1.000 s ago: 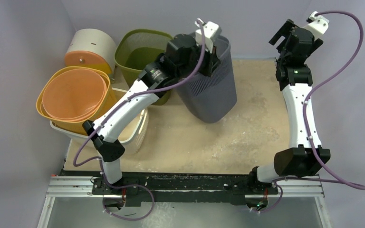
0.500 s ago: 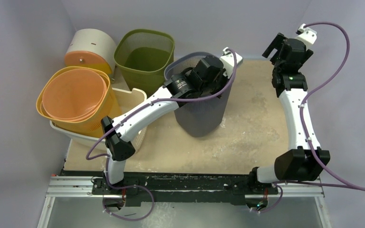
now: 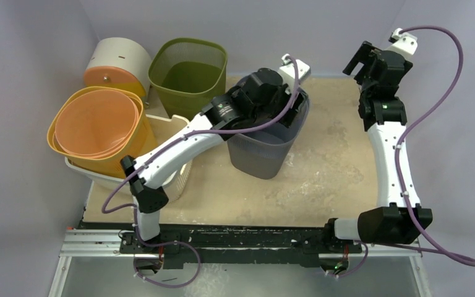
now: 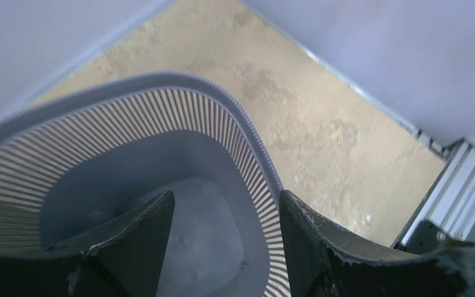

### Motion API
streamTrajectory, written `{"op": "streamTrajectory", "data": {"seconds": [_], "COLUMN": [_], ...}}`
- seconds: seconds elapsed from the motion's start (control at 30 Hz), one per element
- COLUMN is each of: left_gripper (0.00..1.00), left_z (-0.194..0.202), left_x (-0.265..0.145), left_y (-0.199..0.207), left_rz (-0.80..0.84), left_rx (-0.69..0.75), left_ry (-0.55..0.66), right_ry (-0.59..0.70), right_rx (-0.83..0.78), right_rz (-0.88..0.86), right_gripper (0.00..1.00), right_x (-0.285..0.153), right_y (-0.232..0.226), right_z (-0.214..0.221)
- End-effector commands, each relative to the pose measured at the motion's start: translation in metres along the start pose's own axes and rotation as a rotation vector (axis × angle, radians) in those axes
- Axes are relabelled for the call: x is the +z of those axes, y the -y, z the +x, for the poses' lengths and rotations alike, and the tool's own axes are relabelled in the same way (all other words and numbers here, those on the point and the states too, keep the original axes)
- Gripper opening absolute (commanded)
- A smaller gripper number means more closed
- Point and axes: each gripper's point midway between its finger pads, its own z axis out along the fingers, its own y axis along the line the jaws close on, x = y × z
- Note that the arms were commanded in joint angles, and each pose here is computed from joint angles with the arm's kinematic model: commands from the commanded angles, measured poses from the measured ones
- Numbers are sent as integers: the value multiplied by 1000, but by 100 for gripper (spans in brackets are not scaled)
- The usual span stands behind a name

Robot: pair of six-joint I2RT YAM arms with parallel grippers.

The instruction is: Turn the large container upside down

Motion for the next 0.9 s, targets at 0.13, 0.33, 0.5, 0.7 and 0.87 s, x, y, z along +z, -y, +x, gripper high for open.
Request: {"op": "streamTrajectory", "data": {"seconds": [0.13,0.33,0.5,0.7,0.87], "left_gripper": [62,64,65,65,65], "left_z": [-143,-124,-94,-74,-70], "left_x": [-188,-243,-270,-280,-277], "left_y": [-78,-120,-136,-140,-137], "left_rz": [-358,-588,-664,-671,-654], "left_rx": [-242,-302,-365,-389,-385], "left_ry": [574,557,548,529,510], "right_ry": [-37,-122,-235,-349,-459], "right_rx": [-33,-168,-259,-377,-469], "right_rz": [-335,-618,-834,-1016,-1060], "right_gripper": [84,84,80,78,77], "right_x": [-21,-81,-149,-227,-273], "right_y": [-75,-189,-253,-297,-309], "right_z": [-26,-6,39,89,132]}}
